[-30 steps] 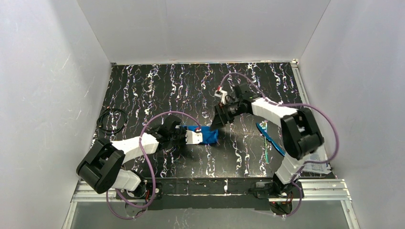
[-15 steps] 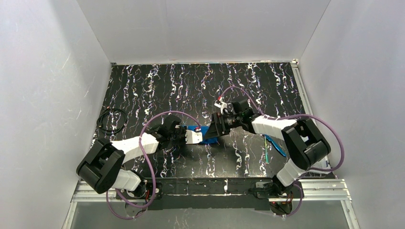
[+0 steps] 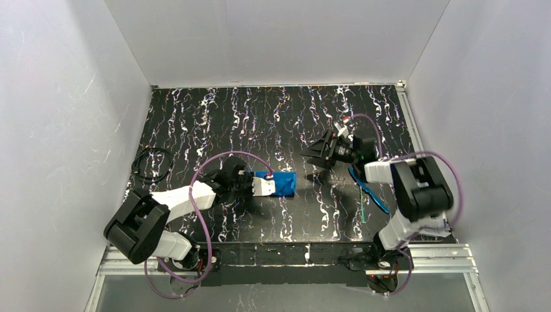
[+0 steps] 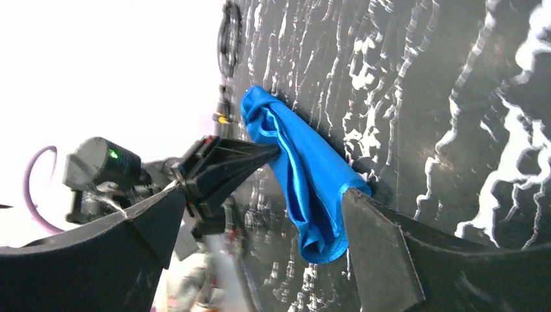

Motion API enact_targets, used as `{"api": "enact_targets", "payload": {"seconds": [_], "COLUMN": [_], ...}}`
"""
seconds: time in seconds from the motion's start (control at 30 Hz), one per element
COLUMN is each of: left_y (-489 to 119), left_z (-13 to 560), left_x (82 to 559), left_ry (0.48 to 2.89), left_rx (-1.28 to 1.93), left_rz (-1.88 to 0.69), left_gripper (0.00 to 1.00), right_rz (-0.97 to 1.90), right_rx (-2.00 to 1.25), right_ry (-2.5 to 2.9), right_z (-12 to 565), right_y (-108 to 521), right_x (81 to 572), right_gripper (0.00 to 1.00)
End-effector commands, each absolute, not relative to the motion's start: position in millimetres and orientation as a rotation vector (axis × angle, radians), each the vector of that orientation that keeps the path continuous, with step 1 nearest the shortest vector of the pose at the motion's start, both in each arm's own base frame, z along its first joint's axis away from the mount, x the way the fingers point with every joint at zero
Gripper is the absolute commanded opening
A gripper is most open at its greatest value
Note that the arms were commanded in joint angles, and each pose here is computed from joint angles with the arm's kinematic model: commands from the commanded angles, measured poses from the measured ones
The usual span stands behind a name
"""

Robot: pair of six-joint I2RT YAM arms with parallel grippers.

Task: Fold the napkin into a case and place the utensils inside
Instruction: Smooth out the smaller rectangle-folded napkin at the center of the board.

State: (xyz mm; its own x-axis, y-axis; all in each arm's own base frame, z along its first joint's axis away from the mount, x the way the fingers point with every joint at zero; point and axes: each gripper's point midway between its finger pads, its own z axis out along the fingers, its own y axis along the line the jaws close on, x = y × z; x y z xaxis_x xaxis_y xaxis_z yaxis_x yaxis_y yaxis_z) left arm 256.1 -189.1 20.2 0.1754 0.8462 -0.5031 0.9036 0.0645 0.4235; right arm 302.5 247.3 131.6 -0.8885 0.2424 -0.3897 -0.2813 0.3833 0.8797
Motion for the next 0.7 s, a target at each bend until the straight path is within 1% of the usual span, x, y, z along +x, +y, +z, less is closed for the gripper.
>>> {"api": "enact_targets", "payload": {"seconds": [0.0, 0.03, 0.07, 0.1, 0.13, 0.17, 0.2, 0.23, 0.27, 0.3, 0.33, 0.37, 0.4, 0.43, 0.47, 0.53, 0.57, 0.6, 0.63, 0.67], "left_y": [-175, -176, -175, -175, -174, -174, -174, -173, -173, -174, -174, -174, -174, -174, -174, -175, -176, -177, -177, -177], "left_z": [8, 9, 11, 11, 12, 12, 12, 12, 11, 12, 12, 13, 13, 12, 12, 12, 12, 13, 14, 14], "left_x": [241, 241, 242, 242, 242, 243, 243, 242, 242, 243, 243, 243, 243, 243, 243, 244, 245, 245, 245, 245], "left_ry": [1.732, 1.736, 1.741, 1.744, 1.746, 1.743, 1.744, 1.744, 1.747, 1.747, 1.748, 1.748, 1.751, 1.748, 1.743, 1.734, 1.732, 1.733, 1.735, 1.735], "left_rx": [1.802, 1.797, 1.79, 1.787, 1.785, 1.782, 1.779, 1.779, 1.777, 1.773, 1.77, 1.767, 1.768, 1.773, 1.772, 1.769, 1.767, 1.762, 1.758, 1.757], "left_rz": [-0.128, -0.129, -0.129, -0.127, -0.125, -0.125, -0.124, -0.126, -0.129, -0.131, -0.133, -0.133, -0.134, -0.132, -0.13, -0.129, -0.131, -0.135, -0.137, -0.138], "left_gripper": [0.0, 0.0, 0.0, 0.0, 0.0, 0.0, 0.0, 0.0, 0.0, 0.0, 0.0, 0.0, 0.0, 0.0, 0.0, 0.0, 0.0, 0.0, 0.0, 0.0], "right_rz": [1.952, 1.918, 1.824, 1.702, 1.503, 1.263, 1.225, 1.281, 1.196, 0.859, 0.437, 0.089, 0.062, 0.194, 0.384, 0.731, 0.947, 1.095, 1.108, 1.031], "right_rx": [0.068, -0.01, -0.108, -0.12, 0.033, 0.001, 0.005, 0.089, 0.111, 0.099, -0.018, -0.028, -0.046, -0.028, 0.085, 0.427, 0.348, 0.282, 0.27, 0.202], "right_ry": [1.826, 1.719, 1.642, 1.681, 1.98, 1.988, 2.026, 2.018, 2.092, 2.273, 2.286, 2.217, 2.189, 2.195, 2.188, 2.237, 2.188, 2.14, 2.148, 2.176], "right_z": [187, 207, 224, 227, 180, 186, 184, 190, 183, 166, 185, 209, 224, 224, 217, 187, 191, 196, 192, 189], "right_y": [240, 235, 232, 231, 223, 209, 202, 191, 179, 160, 148, 124, 123, 124, 120, 119, 140, 156, 161, 167], "right_x": [298, 299, 301, 314, 328, 349, 349, 358, 365, 364, 370, 379, 383, 387, 393, 385, 384, 380, 378, 372], "right_gripper": [0.99, 0.99, 0.99, 0.99, 0.99, 0.99, 0.99, 0.99, 0.99, 0.99, 0.99, 0.99, 0.99, 0.99, 0.99, 0.99, 0.99, 0.98, 0.99, 0.99]}}
